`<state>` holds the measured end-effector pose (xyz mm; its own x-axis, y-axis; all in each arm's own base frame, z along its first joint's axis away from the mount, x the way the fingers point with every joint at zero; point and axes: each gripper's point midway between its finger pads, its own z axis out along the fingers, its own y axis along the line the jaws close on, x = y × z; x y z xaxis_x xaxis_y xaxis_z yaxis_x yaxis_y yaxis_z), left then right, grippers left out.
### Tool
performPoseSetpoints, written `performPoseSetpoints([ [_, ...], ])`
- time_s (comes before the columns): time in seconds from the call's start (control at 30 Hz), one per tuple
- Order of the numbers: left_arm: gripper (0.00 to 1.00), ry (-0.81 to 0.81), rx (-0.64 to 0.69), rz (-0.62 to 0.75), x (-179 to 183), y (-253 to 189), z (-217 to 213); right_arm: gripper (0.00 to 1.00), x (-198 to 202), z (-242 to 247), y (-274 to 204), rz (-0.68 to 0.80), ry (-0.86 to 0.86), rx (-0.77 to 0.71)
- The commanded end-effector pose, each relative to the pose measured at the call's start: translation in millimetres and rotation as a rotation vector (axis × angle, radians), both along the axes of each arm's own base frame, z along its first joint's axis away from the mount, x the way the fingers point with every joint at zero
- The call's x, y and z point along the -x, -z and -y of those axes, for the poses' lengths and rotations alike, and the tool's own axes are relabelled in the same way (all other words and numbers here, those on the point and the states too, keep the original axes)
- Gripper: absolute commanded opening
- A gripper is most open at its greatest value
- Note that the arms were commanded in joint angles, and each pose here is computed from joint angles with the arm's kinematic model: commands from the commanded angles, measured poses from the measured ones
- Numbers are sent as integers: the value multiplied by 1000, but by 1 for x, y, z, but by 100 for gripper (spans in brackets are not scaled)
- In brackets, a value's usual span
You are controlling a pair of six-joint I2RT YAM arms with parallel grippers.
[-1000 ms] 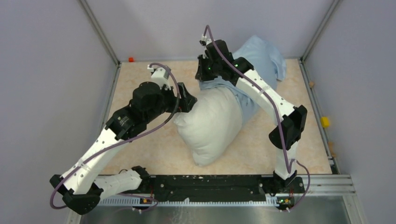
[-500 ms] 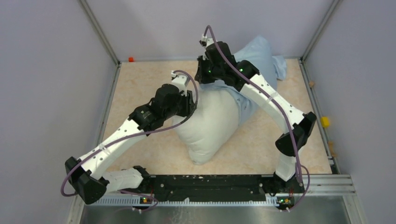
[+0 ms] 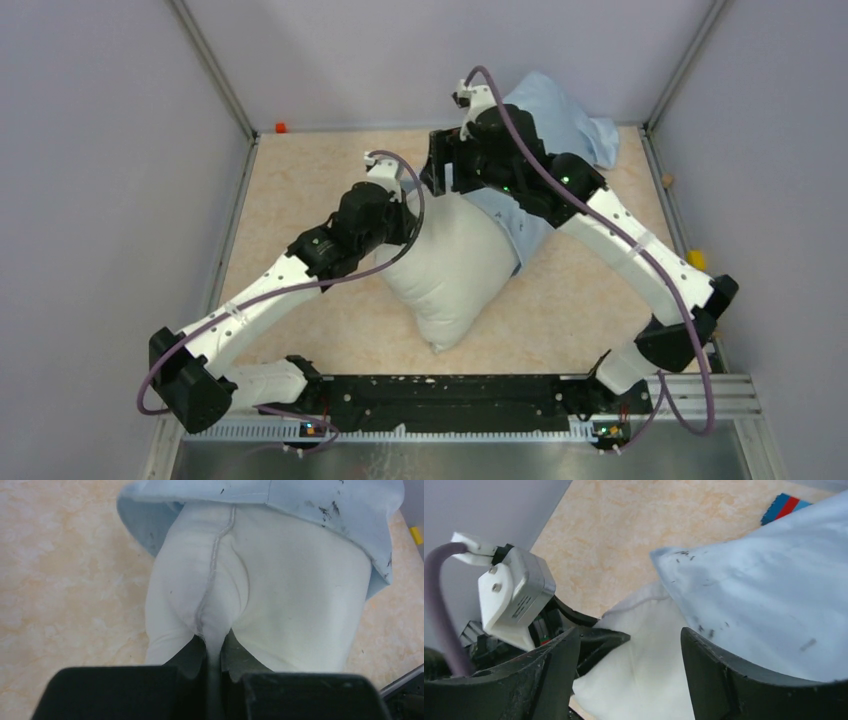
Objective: Put the pillow into the pillowcase
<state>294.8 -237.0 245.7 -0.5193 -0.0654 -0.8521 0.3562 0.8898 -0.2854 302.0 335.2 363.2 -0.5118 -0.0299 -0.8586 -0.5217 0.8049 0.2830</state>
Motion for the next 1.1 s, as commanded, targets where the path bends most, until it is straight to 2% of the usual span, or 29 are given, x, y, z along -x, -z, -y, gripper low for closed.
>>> performPoseSetpoints([
  [0.0,0,-24,40,35,-5,-7,2,73,10,45,-50,158,103,-49],
  [0.17,0,-17,48,69,-6,-18,1,73,12,89,-6,185,215,96],
  [0.3,0,-16,37,70,-7,-18,0,74,16,104,41,191,212,190],
  [0.47,0,-12,34,71,-8,-20,0,73,25,118,85,173,232,206],
  [0.7,0,-8,24,67,-10,-22,0,71,22,138,118,156,333,266],
  [1.07,0,-4,25,51,-11,-19,3,40,-8,159,129,204,530,434],
])
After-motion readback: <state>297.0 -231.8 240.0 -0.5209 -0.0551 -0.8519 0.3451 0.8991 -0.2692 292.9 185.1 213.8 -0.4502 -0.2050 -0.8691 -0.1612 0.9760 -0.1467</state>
